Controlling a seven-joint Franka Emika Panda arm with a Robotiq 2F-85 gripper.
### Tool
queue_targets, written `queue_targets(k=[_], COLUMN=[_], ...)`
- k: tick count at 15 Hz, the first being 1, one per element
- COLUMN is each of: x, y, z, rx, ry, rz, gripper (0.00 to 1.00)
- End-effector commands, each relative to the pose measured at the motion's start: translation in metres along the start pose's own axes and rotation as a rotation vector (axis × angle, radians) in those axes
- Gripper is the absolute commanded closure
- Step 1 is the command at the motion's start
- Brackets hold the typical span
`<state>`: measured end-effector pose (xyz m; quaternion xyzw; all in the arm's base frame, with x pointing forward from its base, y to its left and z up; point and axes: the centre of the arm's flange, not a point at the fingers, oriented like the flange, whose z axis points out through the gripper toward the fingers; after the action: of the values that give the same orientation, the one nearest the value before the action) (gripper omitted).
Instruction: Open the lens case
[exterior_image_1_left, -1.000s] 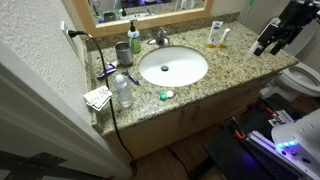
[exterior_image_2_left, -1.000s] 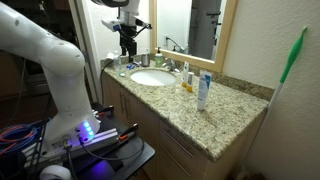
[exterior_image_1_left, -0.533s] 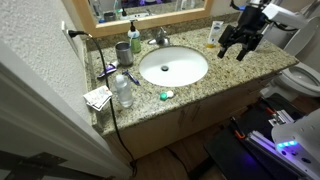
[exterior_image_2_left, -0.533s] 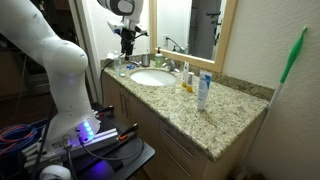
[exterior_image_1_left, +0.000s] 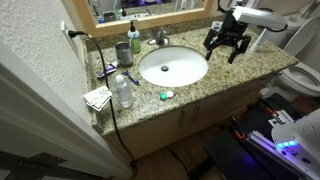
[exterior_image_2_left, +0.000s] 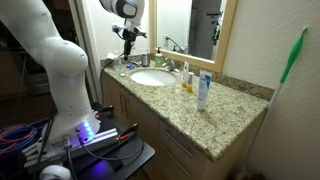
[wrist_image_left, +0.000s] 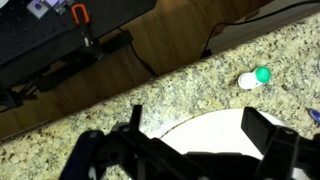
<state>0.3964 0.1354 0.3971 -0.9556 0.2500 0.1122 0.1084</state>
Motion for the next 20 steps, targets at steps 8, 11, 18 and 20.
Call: queue_targets(k=[8, 11, 18, 20], x=[0.033, 0.048, 0.038, 0.042], y=[-0.067, -0.1, -0.111, -0.114], z=[0.05, 0.089, 0.125, 0.139], rx=[-0.107, -0.137, -0.174, -0.168], ry=[-0.051, -0.035, -0.077, -0.077], rz=[0.375, 0.554, 0.699, 0.721], gripper=[0.0, 0.0, 0.0, 0.0])
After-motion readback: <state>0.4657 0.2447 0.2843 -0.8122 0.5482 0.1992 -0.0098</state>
